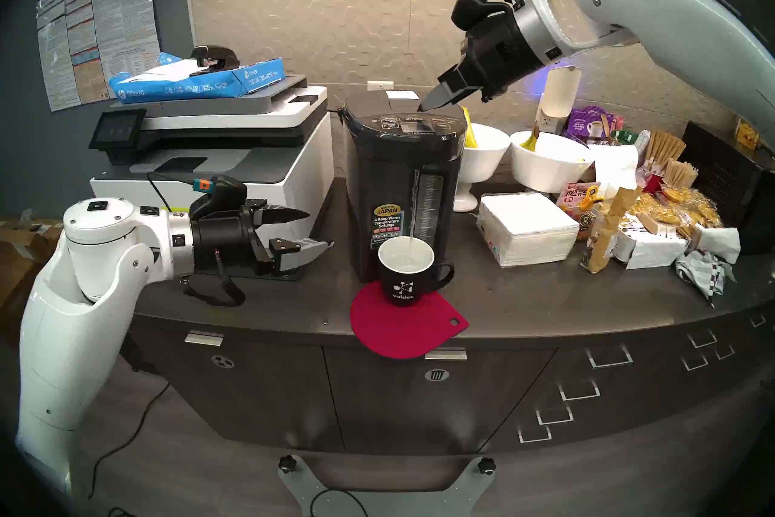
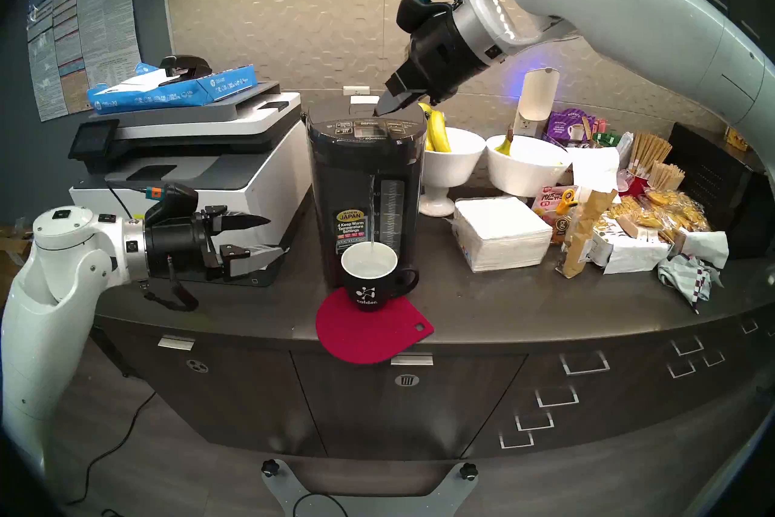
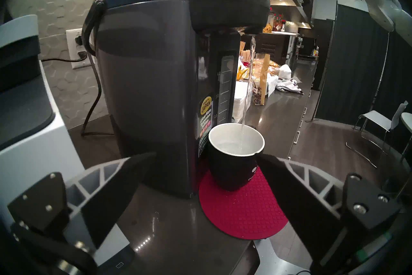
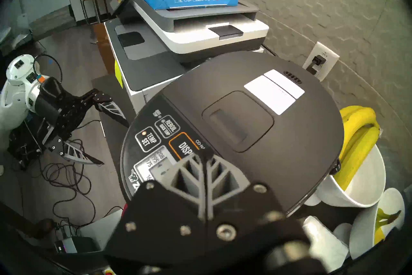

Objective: Press the water dispenser button and fill the cup

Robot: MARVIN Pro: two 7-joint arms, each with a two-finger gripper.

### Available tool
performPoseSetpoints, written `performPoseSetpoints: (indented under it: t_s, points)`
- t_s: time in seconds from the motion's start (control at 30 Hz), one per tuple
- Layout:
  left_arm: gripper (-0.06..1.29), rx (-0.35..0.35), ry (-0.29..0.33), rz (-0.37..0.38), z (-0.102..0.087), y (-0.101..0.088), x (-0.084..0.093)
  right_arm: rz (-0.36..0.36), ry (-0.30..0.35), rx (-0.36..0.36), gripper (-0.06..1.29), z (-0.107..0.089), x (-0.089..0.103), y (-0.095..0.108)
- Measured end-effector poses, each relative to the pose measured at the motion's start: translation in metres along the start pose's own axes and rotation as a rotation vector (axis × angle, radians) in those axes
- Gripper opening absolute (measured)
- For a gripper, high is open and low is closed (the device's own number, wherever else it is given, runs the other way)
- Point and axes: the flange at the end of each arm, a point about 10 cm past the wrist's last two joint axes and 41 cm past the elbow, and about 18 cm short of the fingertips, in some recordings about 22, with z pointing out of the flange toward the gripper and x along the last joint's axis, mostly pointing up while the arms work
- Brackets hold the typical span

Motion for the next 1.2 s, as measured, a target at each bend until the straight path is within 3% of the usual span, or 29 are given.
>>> performPoseSetpoints:
  t_s: [0.7, 1.2]
  points:
    - [1.27, 0.000, 0.000, 0.000, 0.000, 0.000, 0.000, 0.045, 0.150, -0.048, -0.03, -0.074, 0.003, 0.013]
    - [1.27, 0.000, 0.000, 0.000, 0.000, 0.000, 0.000, 0.078, 0.225, -0.075, -0.03, -0.120, -0.016, 0.020]
